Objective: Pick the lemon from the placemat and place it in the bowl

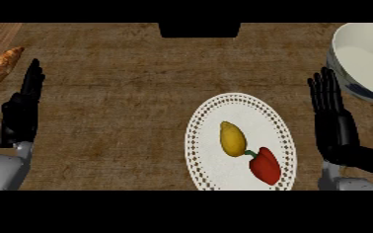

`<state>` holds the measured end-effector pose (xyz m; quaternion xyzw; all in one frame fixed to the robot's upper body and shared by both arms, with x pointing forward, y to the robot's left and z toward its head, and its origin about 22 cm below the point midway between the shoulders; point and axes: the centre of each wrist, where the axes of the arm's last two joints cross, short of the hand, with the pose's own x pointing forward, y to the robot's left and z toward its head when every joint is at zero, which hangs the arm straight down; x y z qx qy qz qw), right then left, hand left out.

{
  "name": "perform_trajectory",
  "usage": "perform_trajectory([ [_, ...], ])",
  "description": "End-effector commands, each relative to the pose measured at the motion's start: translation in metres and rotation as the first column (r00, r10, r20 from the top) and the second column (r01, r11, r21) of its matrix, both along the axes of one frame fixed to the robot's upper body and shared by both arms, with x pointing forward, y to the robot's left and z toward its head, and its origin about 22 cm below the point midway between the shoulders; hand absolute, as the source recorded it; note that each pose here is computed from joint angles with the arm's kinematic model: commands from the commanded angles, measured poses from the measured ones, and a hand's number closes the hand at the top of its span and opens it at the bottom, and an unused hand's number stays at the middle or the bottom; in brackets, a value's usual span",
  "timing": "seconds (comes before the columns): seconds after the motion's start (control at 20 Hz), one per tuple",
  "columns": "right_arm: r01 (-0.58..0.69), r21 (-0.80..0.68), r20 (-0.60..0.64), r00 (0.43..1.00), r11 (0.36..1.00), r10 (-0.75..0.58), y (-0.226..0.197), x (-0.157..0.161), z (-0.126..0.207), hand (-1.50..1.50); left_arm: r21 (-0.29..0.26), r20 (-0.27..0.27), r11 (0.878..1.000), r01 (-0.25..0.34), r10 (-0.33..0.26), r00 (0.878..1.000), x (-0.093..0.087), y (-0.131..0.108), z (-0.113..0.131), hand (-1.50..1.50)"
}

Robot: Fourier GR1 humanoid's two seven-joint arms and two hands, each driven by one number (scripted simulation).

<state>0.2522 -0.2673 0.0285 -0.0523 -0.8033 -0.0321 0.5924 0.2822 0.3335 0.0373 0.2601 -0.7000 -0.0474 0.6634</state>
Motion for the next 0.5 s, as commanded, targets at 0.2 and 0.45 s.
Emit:
perform_trajectory([
  [0.2,-0.712,0.062,0.014,0.701,0.699,0.713,0.057,0.037,0.021,1.50,-0.011,0.098,0.984,0.179,-0.177,0.979,0.020,-0.039,0.026,0.00],
  [0.45,-0.616,0.069,0.013,0.787,0.784,0.617,-0.011,0.081,0.000,-1.50,-0.078,0.070,0.967,0.242,-0.237,0.969,0.026,-0.070,0.037,0.00],
])
